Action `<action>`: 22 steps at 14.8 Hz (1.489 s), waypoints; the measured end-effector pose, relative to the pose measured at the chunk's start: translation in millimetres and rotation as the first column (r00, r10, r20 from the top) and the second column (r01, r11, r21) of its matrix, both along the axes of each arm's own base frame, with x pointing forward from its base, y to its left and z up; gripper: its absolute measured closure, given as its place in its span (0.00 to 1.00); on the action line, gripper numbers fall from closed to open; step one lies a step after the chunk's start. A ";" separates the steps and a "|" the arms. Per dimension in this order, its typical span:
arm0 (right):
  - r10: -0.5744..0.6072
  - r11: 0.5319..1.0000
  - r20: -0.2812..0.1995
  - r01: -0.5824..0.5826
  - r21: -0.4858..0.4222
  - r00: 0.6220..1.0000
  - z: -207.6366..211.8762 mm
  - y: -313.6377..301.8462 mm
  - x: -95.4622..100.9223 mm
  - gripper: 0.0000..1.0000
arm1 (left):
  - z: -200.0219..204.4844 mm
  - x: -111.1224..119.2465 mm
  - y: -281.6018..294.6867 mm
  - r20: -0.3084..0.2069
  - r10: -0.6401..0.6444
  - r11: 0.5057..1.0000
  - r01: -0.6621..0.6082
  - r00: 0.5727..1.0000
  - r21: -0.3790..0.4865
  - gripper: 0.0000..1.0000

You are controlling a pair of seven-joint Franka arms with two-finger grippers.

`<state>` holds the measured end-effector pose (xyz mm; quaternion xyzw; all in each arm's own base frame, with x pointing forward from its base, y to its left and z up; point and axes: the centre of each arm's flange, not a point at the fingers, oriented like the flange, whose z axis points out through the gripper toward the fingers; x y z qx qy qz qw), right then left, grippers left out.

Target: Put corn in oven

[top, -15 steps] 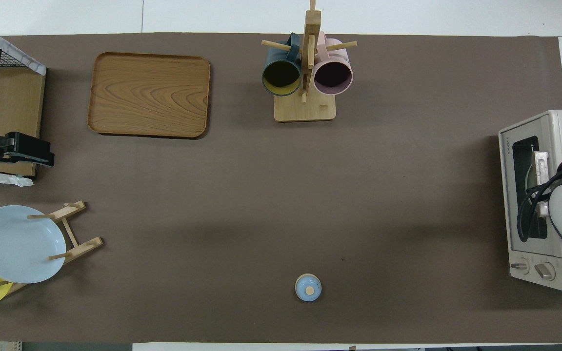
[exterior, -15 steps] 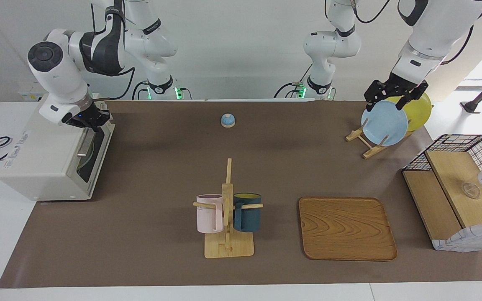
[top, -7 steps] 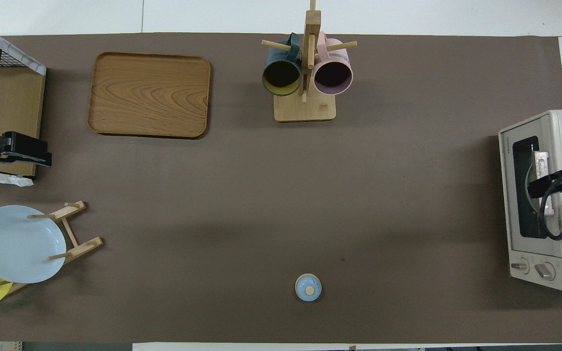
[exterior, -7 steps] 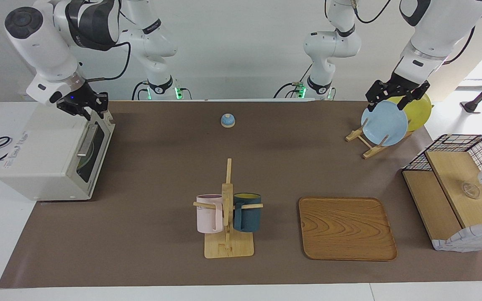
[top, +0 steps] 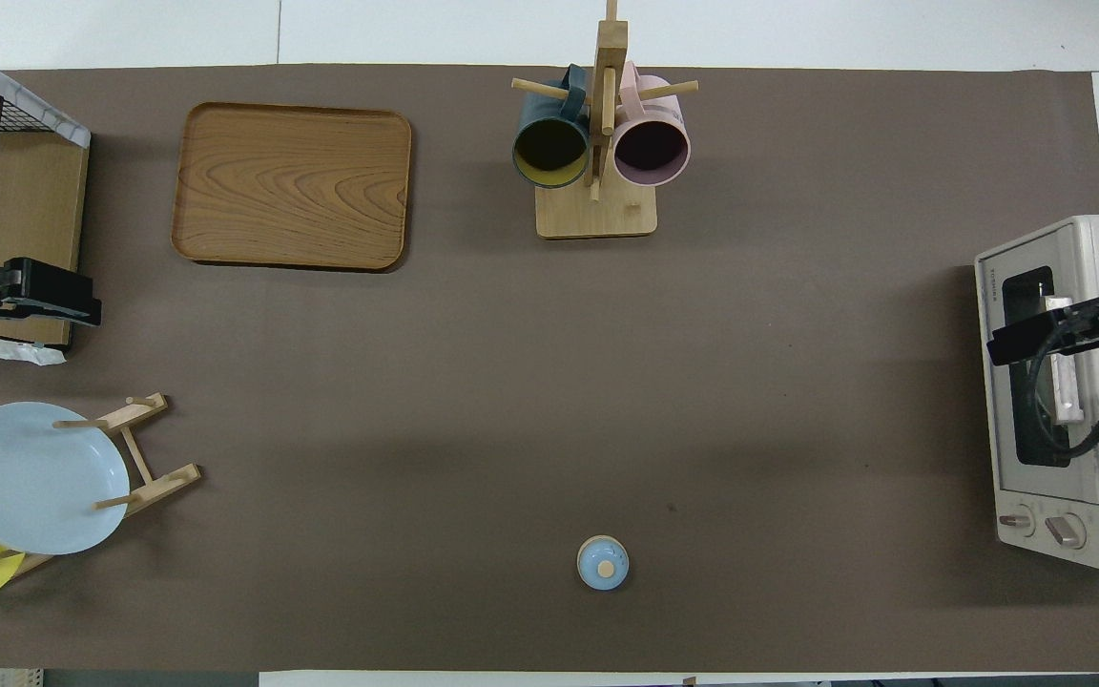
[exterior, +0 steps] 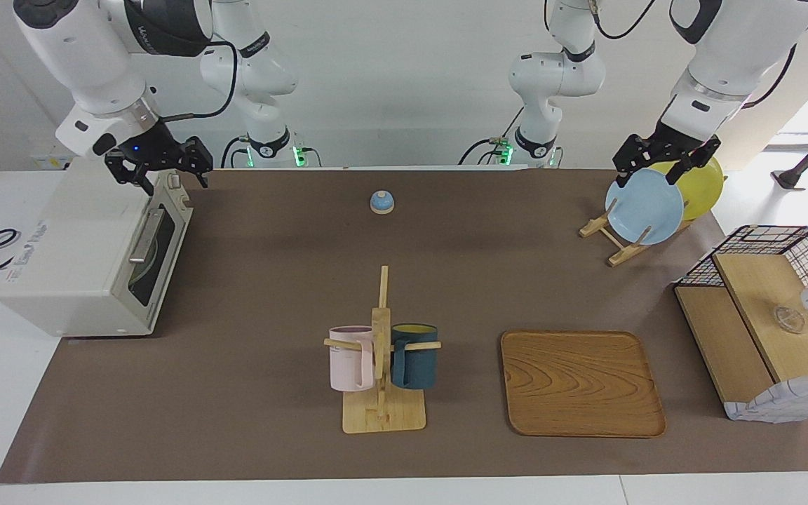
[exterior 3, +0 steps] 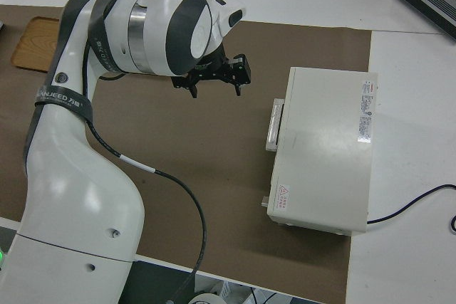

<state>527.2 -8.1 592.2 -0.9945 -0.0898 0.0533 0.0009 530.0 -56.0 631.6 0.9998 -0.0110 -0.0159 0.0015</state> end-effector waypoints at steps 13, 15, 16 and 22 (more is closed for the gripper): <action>-0.049 0.999 0.008 0.049 0.000 0.999 1.5 -1.6 19.1 0.00 | 0.0 0.0 0.0 0.000 0.000 1.000 0.000 1.000 0.000 0.00; -0.051 0.999 -0.004 0.051 -0.001 0.999 -0.1 -2.9 22.1 0.00 | 0.0 0.0 0.0 0.000 0.000 1.000 0.000 1.000 0.000 0.00; -0.052 0.999 -0.014 0.052 -0.002 0.999 -0.9 -3.3 22.0 0.00 | 0.0 0.0 0.0 0.000 0.000 1.000 0.000 1.000 0.000 0.00; -0.059 0.998 -0.013 0.059 -0.002 0.998 3.2 -6.9 21.7 0.00 | 0.0 0.0 0.0 0.000 0.000 1.000 0.000 1.000 0.000 0.00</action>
